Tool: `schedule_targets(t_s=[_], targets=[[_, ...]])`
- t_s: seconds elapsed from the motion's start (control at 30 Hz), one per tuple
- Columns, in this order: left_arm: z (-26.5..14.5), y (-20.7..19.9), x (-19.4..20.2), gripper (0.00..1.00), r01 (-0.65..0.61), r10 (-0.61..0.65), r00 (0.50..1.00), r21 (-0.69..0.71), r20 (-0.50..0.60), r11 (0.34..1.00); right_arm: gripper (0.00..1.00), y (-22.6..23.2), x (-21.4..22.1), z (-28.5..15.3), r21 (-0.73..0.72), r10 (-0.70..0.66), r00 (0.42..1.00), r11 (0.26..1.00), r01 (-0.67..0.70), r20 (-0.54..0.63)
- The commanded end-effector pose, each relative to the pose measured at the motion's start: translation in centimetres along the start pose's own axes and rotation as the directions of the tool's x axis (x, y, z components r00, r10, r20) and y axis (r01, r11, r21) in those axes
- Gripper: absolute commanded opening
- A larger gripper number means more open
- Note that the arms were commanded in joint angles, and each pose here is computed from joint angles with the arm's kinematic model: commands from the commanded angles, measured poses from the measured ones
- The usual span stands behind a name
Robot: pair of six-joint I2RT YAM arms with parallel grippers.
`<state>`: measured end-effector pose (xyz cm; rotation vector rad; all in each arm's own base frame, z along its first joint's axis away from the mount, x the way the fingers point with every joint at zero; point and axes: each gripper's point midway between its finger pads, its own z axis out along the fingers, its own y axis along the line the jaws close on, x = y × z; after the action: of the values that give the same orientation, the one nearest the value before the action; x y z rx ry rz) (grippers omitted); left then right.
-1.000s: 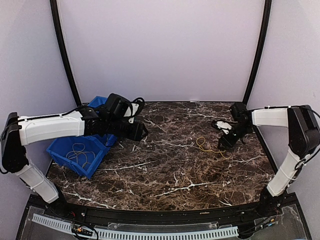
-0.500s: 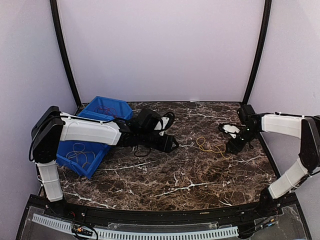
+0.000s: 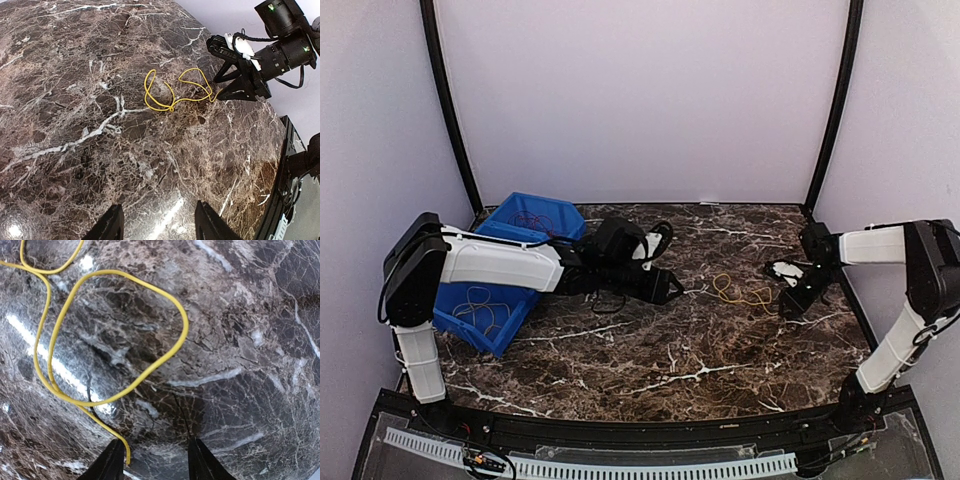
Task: Untangle the cables
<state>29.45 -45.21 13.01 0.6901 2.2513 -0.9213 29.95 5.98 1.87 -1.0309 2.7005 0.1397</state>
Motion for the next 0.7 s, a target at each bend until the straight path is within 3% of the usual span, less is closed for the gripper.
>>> schedule_targets(t_s=[0.0, 0.27, 0.37, 0.5, 0.67], targets=[[-0.7, -0.9, -0.2, 0.51, -0.004, 0.004, 1.0, 0.016, 0.019, 1.0, 0.42, 0.1, -1.6, -0.1, -0.037, -0.003, 0.998, 0.999, 0.005, 0.057], [-0.4, -1.1, -0.2, 0.51, -0.01, 0.009, 1.0, 0.025, 0.023, 1.0, 0.0, 0.7, -2.4, -1.1, -0.052, -0.026, 0.993, 0.998, 0.032, 0.115], [-0.3, -1.1, -0.2, 0.5, -0.01, 0.01, 1.0, 0.029, 0.022, 1.0, 0.0, 0.9, -3.1, -2.6, -0.044, -0.044, 0.988, 0.998, 0.051, 0.151], [-0.3, -1.3, -0.5, 0.5, -0.03, 0.029, 0.999, 0.031, 0.034, 0.999, 0.0, 1.9, -5.8, -8.1, -0.057, -0.083, 0.961, 0.993, 0.101, 0.262], [-1.3, -2.8, -2.7, 0.51, -0.139, 0.133, 0.98, 0.031, 0.146, 0.99, 0.0, 4.7, -9.5, -17.3, -0.005, -0.213, 0.854, 0.97, 0.244, 0.474]])
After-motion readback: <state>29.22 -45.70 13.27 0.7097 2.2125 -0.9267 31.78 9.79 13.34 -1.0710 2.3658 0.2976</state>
